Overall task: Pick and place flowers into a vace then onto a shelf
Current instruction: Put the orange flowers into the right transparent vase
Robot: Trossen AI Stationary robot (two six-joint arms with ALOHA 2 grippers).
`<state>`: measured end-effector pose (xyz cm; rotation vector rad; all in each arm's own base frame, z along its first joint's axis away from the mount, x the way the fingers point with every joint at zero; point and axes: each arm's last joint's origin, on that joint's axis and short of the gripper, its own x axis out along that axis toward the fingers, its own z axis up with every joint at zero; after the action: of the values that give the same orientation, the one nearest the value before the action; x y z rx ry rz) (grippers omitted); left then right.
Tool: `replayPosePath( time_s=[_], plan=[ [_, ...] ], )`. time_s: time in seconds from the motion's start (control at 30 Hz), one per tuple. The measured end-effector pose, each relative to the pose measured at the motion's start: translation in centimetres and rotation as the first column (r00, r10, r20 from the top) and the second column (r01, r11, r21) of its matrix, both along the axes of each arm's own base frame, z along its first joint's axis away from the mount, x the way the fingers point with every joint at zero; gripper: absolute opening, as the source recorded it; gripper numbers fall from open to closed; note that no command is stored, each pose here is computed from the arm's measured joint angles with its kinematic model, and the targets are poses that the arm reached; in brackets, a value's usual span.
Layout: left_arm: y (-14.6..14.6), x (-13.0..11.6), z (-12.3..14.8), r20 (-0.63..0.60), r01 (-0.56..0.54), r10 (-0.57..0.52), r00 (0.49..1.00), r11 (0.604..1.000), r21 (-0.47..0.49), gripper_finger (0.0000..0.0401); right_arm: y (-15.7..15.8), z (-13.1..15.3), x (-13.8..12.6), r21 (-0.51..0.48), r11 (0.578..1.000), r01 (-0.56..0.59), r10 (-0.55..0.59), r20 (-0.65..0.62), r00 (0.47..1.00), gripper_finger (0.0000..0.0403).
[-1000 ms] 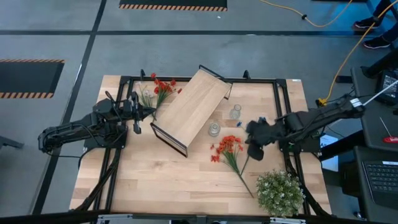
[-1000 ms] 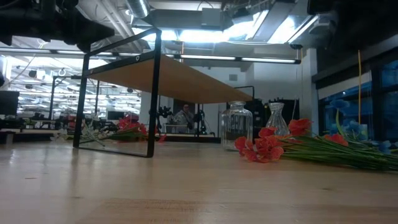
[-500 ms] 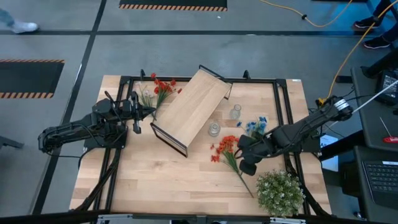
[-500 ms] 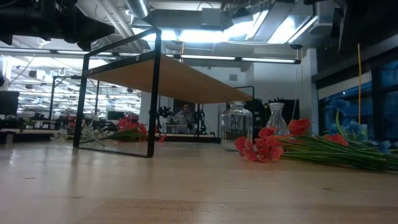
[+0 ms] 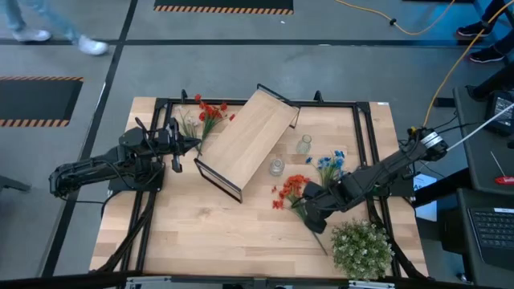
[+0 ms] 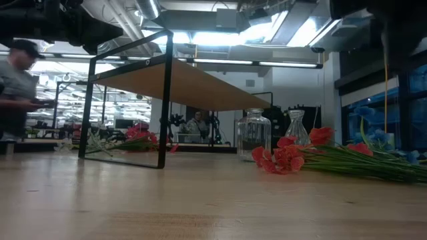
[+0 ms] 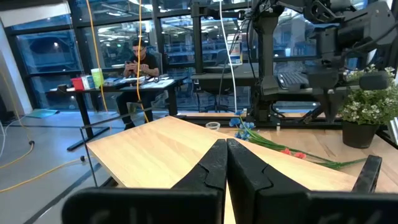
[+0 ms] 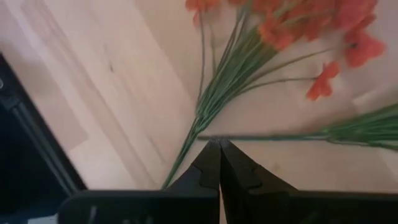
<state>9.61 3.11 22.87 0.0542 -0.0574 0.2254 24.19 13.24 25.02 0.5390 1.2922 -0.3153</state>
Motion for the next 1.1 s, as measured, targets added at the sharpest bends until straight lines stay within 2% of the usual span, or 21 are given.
replayPosePath(
  time_s=[0.2, 0.47, 0.73, 0.9, 1.1],
  plan=[
    [0.00, 0.00, 0.00, 0.000, 0.000, 0.000, 1.000, 1.000, 0.000, 0.0005, 0.19, -0.09, -0.08, -0.009, 1.000, -0.018, 0.018, 0.005, 1.000, 0.0011],
    [0.00, 0.00, -0.03, -0.003, 0.000, 0.000, 1.000, 1.000, -0.001, 0.0002, 0.25, -0.05, 0.07, -0.029, 0.994, -0.110, 0.110, 0.026, 0.994, 0.0022],
    [0.00, 0.00, -0.03, -0.003, 0.000, 0.000, 1.000, 1.000, -0.001, 0.0008, 0.29, -0.05, 0.14, -0.010, 0.999, -0.054, 0.054, 0.031, 0.998, 0.0023],
    [0.00, 0.00, -0.04, -0.004, 0.000, 0.000, 1.000, 1.000, -0.001, 0.0008, 0.22, -0.04, 0.22, -0.052, 0.995, -0.087, 0.090, 0.052, 0.995, 0.0023],
    [0.00, 0.00, -0.03, -0.003, 0.000, 0.000, 1.000, 1.000, -0.001, 0.0008, 0.23, -0.03, 0.25, -0.052, 0.995, -0.090, 0.093, 0.055, 0.994, 0.0023]
  ],
)
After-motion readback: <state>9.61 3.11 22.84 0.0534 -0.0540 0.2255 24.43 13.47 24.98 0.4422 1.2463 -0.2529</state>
